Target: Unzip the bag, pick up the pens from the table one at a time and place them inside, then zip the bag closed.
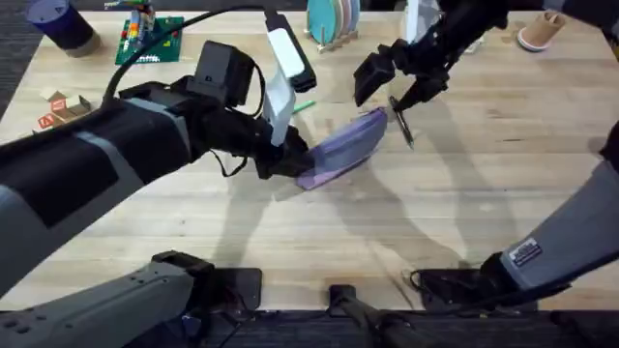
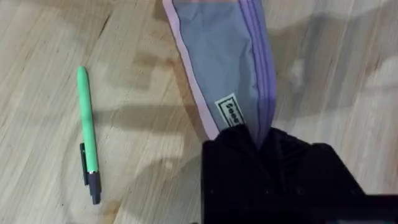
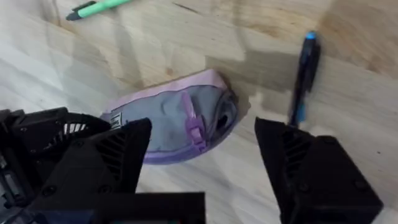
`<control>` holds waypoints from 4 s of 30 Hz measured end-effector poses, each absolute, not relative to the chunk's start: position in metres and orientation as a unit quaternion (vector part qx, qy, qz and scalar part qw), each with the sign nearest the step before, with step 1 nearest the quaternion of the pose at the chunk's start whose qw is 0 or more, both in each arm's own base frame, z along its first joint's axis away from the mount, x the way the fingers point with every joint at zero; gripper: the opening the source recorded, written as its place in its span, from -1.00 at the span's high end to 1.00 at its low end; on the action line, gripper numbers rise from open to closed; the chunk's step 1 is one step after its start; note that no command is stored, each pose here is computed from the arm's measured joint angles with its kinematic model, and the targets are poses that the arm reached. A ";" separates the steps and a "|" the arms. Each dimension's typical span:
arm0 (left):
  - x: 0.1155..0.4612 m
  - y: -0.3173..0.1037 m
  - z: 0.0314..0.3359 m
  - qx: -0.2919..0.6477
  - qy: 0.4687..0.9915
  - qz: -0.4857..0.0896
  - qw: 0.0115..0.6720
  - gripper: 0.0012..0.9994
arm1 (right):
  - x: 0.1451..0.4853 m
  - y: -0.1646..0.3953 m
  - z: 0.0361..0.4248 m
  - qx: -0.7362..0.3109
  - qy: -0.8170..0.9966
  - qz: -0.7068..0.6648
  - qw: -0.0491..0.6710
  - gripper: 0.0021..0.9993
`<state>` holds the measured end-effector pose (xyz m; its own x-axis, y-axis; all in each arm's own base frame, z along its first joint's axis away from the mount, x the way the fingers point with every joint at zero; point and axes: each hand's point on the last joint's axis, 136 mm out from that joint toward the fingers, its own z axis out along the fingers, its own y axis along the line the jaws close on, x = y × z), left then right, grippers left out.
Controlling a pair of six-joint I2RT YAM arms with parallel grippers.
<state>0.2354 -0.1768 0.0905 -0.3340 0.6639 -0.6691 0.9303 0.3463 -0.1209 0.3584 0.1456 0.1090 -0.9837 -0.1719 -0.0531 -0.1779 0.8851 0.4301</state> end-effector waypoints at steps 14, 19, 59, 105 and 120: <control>0.235 -0.177 0.090 0.513 0.777 -0.252 0.264 0.92 | 0.356 0.160 0.106 -0.107 0.969 0.223 0.010 -0.80; 0.235 -0.177 0.091 0.513 0.777 -0.252 0.264 0.92 | 0.355 0.160 0.106 -0.106 0.969 0.223 0.008 -0.73; 0.235 -0.176 0.090 0.513 0.777 -0.252 0.264 0.92 | 0.353 0.149 0.101 -0.102 0.976 0.195 0.002 0.95; 0.238 -0.176 0.091 0.514 0.776 -0.246 0.269 0.92 | 0.359 0.151 0.142 -0.160 0.972 0.173 0.019 0.94; 0.239 -0.174 0.089 0.513 0.780 -0.241 0.265 0.92 | 0.332 0.210 0.147 -0.243 0.951 0.190 0.011 0.94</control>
